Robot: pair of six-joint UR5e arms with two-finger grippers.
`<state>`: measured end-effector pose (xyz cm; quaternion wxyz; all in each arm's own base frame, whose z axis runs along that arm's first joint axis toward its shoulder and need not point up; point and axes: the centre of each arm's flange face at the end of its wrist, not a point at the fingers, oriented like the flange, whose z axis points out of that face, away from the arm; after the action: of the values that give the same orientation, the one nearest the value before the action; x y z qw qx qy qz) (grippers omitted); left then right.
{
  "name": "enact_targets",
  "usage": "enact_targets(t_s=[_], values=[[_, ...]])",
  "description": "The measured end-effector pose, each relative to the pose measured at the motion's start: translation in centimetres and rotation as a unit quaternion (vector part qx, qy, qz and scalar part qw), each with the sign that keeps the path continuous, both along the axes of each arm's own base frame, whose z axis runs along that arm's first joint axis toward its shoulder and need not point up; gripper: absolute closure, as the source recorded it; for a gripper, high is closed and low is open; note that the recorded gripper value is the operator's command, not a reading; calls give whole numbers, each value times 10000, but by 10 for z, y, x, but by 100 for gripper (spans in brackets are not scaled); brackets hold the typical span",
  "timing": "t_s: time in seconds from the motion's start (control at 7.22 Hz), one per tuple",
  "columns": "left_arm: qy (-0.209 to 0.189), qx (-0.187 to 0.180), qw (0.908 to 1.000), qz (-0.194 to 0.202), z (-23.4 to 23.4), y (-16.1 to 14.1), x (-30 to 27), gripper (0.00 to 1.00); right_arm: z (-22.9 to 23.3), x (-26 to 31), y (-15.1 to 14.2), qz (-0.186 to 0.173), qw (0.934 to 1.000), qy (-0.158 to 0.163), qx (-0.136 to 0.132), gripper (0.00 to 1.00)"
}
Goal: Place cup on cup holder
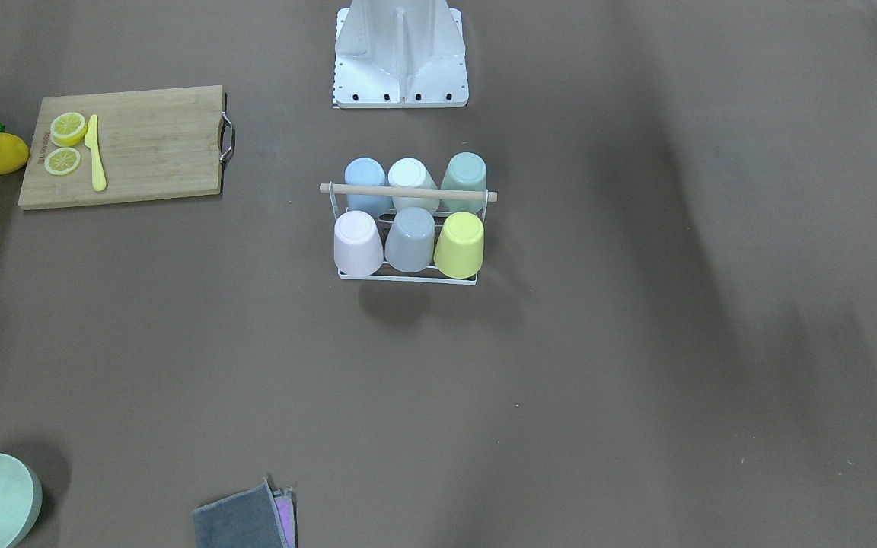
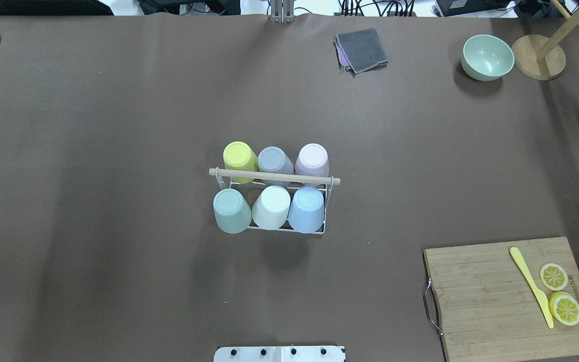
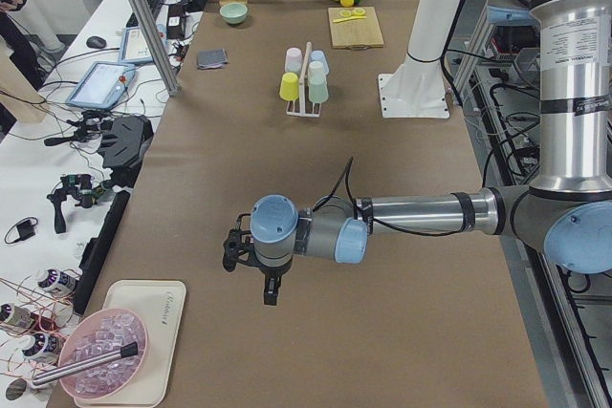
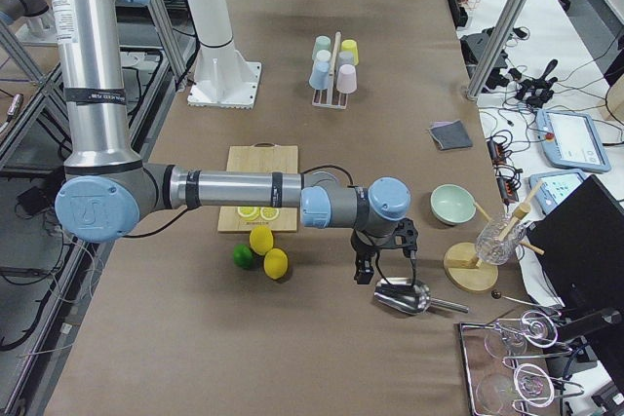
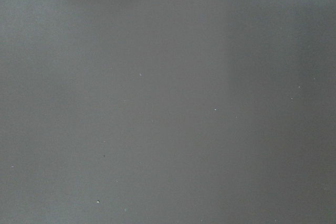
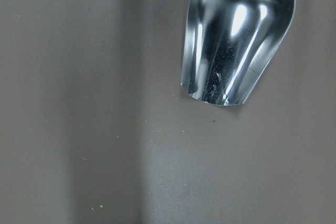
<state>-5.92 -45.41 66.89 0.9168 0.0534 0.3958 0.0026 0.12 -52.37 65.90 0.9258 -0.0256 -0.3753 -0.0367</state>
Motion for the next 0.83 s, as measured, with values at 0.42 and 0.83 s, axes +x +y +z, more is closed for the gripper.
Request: enact_targets(t_s=[0.42, 0.83], values=[[-2, 5, 10000, -8, -1, 0, 0, 3, -7, 0, -4, 10, 10000, -67, 55, 1], [-3, -19, 10000, -5, 2, 0, 0, 3, -8, 4, -2, 42, 9999, -81, 79, 1]])
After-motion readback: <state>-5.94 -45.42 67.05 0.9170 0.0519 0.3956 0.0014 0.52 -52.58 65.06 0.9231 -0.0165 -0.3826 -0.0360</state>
